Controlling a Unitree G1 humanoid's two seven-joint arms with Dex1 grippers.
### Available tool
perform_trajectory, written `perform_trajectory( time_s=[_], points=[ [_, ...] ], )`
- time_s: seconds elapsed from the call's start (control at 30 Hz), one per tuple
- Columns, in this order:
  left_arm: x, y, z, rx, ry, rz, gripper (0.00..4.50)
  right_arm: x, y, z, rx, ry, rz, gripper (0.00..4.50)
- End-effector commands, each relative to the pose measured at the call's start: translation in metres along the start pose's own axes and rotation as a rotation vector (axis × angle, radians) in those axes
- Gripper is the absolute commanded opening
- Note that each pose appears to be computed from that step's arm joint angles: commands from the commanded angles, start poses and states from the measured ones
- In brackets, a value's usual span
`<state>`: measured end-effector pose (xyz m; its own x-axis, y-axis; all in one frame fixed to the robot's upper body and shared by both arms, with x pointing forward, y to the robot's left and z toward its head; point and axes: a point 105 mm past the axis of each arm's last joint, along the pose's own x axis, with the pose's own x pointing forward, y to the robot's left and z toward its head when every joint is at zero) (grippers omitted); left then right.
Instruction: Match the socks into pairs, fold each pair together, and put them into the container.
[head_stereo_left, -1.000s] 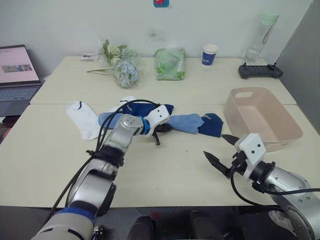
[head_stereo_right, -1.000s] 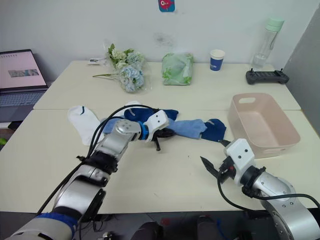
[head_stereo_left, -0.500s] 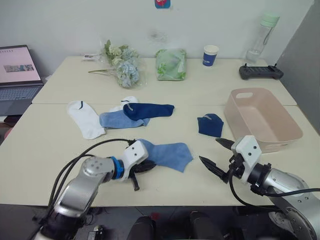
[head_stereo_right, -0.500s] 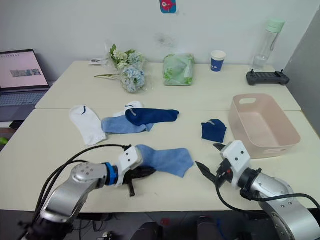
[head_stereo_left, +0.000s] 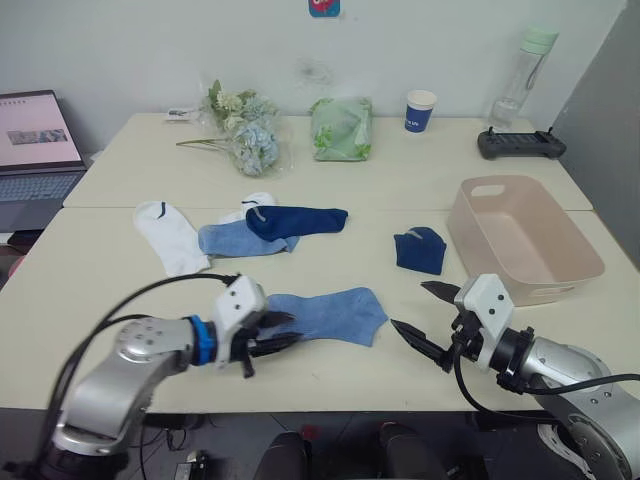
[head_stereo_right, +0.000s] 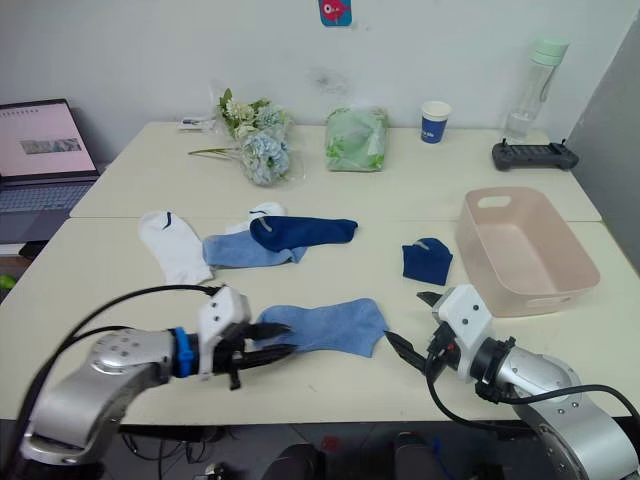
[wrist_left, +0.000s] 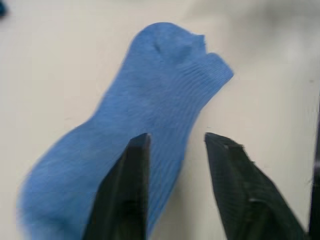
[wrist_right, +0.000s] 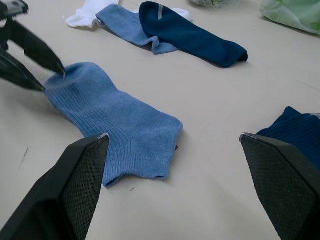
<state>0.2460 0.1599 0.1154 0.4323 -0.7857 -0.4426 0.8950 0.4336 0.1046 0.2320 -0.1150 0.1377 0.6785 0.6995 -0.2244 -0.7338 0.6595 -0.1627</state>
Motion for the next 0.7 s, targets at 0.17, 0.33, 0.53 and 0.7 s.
perform_trajectory(
  time_s=[0.17,0.33,0.53,0.7],
  points=[
    [-0.038,0.026,-0.014,0.421,0.139,-0.098,3.69,0.000,0.003,0.006,-0.114,0.003,0.057,4.50],
    [-0.028,0.036,-0.027,0.570,0.168,-0.123,3.69,0.004,0.008,0.003,-0.187,0.052,0.125,4.50],
    [-0.003,0.030,-0.018,0.620,0.091,-0.155,3.69,0.004,0.015,-0.004,-0.328,0.116,0.221,4.50],
    [0.009,0.029,-0.015,0.661,0.070,-0.143,3.69,0.011,0.023,-0.015,-0.435,0.134,0.308,4.50]
  ],
)
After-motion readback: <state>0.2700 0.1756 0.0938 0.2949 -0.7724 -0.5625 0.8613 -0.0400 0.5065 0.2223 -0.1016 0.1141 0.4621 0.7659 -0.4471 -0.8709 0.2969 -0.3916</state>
